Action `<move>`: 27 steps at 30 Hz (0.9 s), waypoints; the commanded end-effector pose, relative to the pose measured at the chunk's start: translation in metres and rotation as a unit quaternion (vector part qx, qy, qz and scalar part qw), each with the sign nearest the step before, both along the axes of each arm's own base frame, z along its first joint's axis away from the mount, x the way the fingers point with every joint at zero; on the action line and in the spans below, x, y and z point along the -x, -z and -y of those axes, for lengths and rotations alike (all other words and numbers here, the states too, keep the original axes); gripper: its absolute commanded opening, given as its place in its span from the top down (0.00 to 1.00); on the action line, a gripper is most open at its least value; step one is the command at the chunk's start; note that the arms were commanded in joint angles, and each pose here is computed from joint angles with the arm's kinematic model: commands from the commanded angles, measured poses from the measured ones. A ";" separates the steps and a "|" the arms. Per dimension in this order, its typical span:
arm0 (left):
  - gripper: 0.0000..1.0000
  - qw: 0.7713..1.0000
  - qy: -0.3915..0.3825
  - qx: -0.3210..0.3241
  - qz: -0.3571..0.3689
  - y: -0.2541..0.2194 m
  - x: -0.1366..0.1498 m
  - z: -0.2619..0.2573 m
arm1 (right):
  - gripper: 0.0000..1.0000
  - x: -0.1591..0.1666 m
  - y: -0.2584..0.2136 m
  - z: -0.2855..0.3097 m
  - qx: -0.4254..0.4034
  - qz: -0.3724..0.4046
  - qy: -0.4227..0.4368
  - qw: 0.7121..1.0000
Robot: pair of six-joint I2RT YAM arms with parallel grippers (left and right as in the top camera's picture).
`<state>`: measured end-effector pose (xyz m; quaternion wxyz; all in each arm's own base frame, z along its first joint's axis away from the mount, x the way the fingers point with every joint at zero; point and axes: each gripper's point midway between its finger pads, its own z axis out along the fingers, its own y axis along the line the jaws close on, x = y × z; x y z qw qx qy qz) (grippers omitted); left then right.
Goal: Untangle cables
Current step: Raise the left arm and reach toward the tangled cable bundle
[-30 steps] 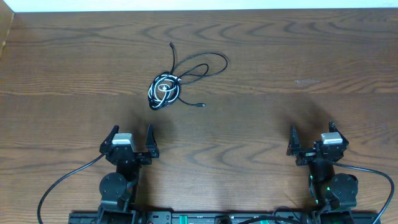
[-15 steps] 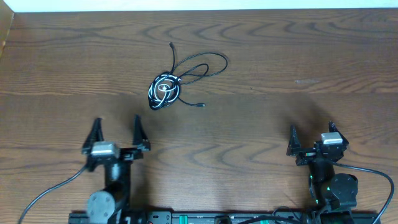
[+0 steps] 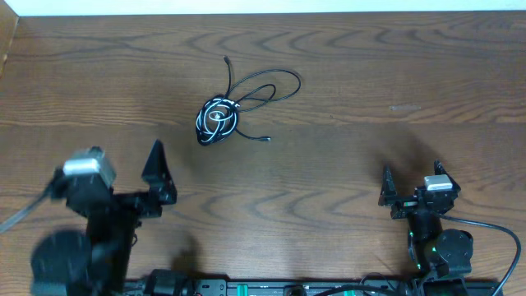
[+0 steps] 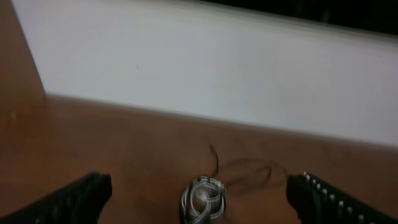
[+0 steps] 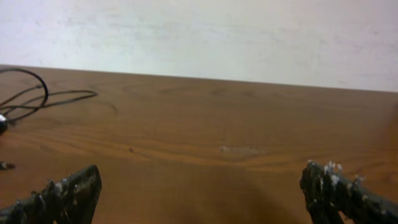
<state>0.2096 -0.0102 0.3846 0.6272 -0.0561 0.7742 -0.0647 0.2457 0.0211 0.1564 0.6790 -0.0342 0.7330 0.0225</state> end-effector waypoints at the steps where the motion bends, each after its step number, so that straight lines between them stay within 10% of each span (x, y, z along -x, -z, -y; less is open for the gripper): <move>1: 0.04 0.996 0.034 0.002 -0.085 0.004 -0.027 0.016 | 0.01 0.000 0.001 0.001 0.006 0.000 0.002 1.000; 11: 0.04 0.933 0.105 0.024 -0.343 0.110 -0.092 0.055 | 0.01 0.000 0.001 0.001 0.006 0.000 0.002 1.000; 27: 0.05 0.871 0.090 0.030 -0.481 0.209 -0.134 0.062 | 0.01 0.000 0.001 0.001 0.006 0.000 0.002 1.000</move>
